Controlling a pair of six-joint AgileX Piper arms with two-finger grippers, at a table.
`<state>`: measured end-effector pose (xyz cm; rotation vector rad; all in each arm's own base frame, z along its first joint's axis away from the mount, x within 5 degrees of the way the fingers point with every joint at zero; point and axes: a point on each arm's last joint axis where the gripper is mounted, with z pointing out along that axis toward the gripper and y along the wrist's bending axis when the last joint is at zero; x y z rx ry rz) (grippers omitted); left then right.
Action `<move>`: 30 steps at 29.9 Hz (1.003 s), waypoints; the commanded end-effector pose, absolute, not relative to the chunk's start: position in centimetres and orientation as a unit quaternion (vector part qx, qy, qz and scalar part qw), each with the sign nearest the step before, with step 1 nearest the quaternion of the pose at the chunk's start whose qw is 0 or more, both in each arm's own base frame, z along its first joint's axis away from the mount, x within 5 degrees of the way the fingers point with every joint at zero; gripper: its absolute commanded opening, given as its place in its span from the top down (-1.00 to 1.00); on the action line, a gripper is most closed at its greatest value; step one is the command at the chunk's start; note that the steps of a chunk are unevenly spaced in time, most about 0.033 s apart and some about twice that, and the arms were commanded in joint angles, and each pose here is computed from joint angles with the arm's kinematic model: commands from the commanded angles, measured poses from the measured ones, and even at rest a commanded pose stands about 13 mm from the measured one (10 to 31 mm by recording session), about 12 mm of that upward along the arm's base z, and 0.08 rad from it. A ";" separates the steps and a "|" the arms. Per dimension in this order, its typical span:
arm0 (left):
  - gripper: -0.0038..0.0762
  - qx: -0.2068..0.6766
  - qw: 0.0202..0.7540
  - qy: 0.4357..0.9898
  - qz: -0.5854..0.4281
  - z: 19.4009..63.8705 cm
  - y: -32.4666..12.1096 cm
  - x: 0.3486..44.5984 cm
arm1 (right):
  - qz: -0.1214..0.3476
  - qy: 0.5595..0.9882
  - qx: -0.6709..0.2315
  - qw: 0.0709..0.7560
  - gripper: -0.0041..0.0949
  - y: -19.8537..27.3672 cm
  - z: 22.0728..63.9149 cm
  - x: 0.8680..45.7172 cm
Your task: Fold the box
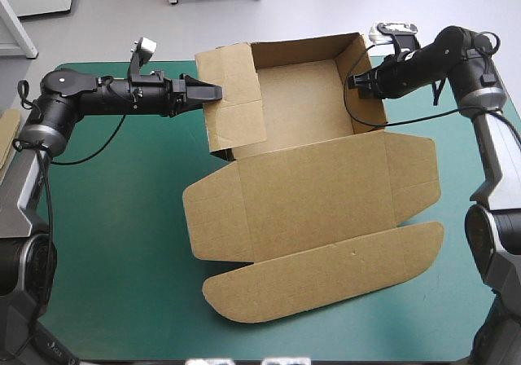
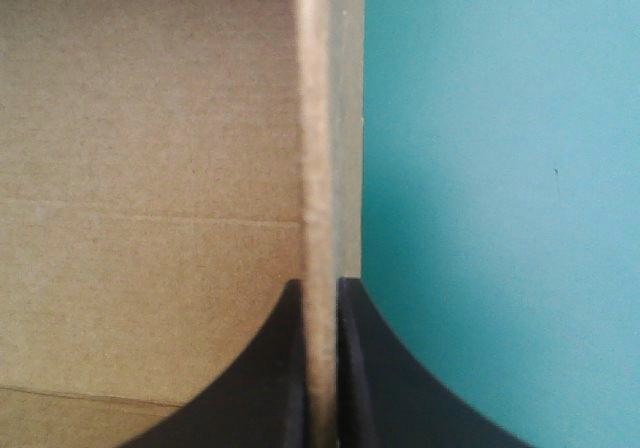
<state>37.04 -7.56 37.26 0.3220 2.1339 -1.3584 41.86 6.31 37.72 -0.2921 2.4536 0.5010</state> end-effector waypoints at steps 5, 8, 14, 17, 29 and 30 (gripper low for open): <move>-0.39 0.131 0.331 0.774 -0.523 40.6 -9.1 35.7 | 0.180 0.909 -0.117 0.356 0.92 8.5 41.0 40.2; -0.38 0.123 0.332 0.788 -0.503 40.5 -9.7 35.9 | 0.181 0.909 -0.113 0.359 0.92 9.1 41.1 40.2; -0.38 0.120 0.340 0.840 -0.406 40.7 -11.4 36.0 | 0.182 0.910 -0.108 0.356 0.91 9.7 41.0 40.1; -0.38 0.108 0.342 0.864 -0.353 40.9 -12.1 35.9 | 0.178 0.911 -0.107 0.355 0.92 10.0 41.0 40.0; -0.33 0.077 0.346 0.912 -0.207 40.3 -14.1 35.9 | 0.146 0.912 -0.127 0.362 0.92 12.8 40.9 39.4; -0.33 0.073 0.345 0.914 -0.199 40.1 -14.2 36.0 | 0.142 0.912 -0.129 0.362 0.92 12.9 40.9 39.3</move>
